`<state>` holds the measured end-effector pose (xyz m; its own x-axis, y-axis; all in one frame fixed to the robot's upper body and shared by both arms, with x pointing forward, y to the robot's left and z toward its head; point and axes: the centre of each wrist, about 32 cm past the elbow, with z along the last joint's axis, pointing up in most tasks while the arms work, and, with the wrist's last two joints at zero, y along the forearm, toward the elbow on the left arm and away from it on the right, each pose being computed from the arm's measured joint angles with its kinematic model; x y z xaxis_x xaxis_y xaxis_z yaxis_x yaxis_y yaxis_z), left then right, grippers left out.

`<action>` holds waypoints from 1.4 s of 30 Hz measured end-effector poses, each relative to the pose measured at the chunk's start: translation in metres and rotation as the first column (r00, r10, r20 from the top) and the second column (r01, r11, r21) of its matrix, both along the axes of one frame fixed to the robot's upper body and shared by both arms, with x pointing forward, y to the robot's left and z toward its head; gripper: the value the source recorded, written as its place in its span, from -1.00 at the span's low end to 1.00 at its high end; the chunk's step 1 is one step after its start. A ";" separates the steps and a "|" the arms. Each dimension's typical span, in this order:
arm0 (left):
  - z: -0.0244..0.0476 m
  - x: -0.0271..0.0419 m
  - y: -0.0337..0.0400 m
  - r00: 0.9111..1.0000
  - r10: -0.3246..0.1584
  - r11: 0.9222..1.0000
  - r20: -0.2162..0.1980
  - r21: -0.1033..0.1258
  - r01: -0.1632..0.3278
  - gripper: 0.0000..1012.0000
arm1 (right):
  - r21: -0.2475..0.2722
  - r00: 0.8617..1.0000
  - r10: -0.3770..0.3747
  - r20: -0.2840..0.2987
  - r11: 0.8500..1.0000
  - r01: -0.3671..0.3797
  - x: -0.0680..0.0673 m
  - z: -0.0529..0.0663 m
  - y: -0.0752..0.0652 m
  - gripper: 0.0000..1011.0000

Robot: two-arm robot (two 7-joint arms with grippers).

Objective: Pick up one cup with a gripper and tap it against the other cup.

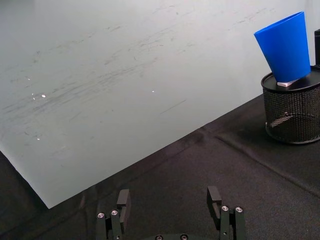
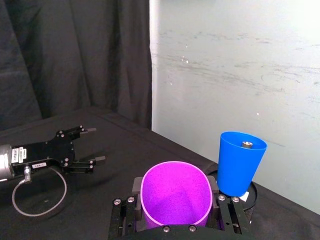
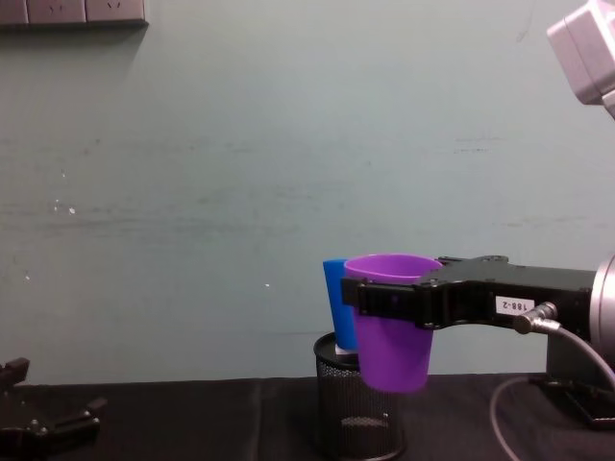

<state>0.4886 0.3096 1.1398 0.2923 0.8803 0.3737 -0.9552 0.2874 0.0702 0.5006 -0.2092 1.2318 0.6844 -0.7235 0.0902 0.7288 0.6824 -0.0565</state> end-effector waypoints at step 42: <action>0.0000 0.0000 0.0000 1.000 0.000 1.000 0.000 0.000 0.000 0.98 | 0.020 0.998 -0.034 -0.055 0.999 0.035 0.020 0.006 0.003 0.46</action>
